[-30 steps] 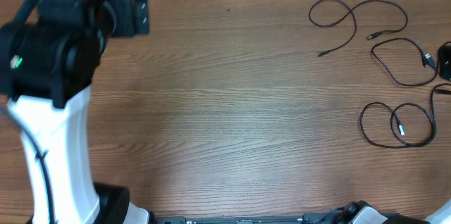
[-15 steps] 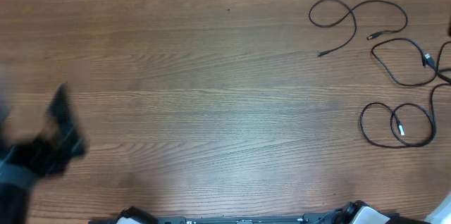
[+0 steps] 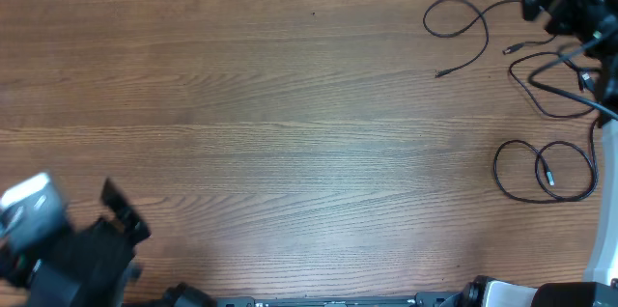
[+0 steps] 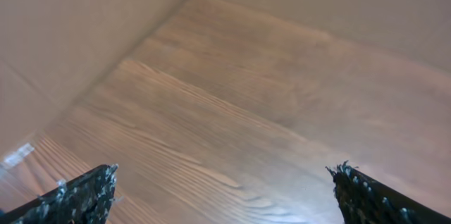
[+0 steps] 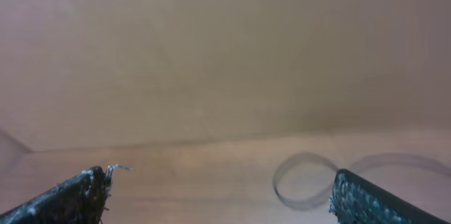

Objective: Untangle cables

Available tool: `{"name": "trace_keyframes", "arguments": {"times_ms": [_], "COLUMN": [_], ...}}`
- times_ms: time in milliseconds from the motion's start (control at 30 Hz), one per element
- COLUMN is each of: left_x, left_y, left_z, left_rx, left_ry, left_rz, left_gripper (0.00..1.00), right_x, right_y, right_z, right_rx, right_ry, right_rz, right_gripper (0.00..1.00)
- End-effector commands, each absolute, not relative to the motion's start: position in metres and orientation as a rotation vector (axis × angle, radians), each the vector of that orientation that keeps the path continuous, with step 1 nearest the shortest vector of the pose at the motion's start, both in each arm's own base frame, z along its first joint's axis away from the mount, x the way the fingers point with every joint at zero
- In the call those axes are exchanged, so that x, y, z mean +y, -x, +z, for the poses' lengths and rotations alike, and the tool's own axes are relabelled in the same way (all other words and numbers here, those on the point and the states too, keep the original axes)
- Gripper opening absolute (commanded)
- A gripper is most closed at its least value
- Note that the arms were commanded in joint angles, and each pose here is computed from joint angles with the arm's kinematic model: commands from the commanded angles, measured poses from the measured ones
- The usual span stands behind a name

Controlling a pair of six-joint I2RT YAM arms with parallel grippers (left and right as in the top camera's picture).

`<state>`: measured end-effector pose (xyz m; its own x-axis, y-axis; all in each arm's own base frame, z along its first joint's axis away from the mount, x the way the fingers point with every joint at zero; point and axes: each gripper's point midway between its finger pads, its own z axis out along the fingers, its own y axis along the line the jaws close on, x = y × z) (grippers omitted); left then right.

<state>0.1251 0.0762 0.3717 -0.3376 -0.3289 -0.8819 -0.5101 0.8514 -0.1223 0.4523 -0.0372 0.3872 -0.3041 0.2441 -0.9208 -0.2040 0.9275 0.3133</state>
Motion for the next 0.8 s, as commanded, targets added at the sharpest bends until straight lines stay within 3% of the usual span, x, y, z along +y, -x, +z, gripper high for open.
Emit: {"name": "trace_keyframes", "arguments": {"times_ms": [0,133,433,767], "left_x": [0.103,0.094,-0.017,-0.04], "left_y": [-0.086,-0.072,-0.113,-0.127], "left_z": [0.387,0.403,0.37,0.331], "left_rx": [1.737,1.644,1.672,1.771], "left_ry": [0.745,0.515,-0.151,-0.253], "left_rz": [0.037,-0.053,-0.257,-0.282], "left_gripper": [1.0,1.0,0.99,0.99], "right_x": [-0.019,-0.005,-0.004,-0.005], "right_y": [-0.46,-0.468,-0.474,-0.475], "right_z": [0.407,0.42,0.416,0.418], "right_rx": [1.755,1.694,1.698,1.69], "right_ry": [0.006,0.024,0.01,0.008], "right_rz": [0.475,0.506,0.49,0.482], "right_gripper": [1.0,1.0,1.0,1.0]}}
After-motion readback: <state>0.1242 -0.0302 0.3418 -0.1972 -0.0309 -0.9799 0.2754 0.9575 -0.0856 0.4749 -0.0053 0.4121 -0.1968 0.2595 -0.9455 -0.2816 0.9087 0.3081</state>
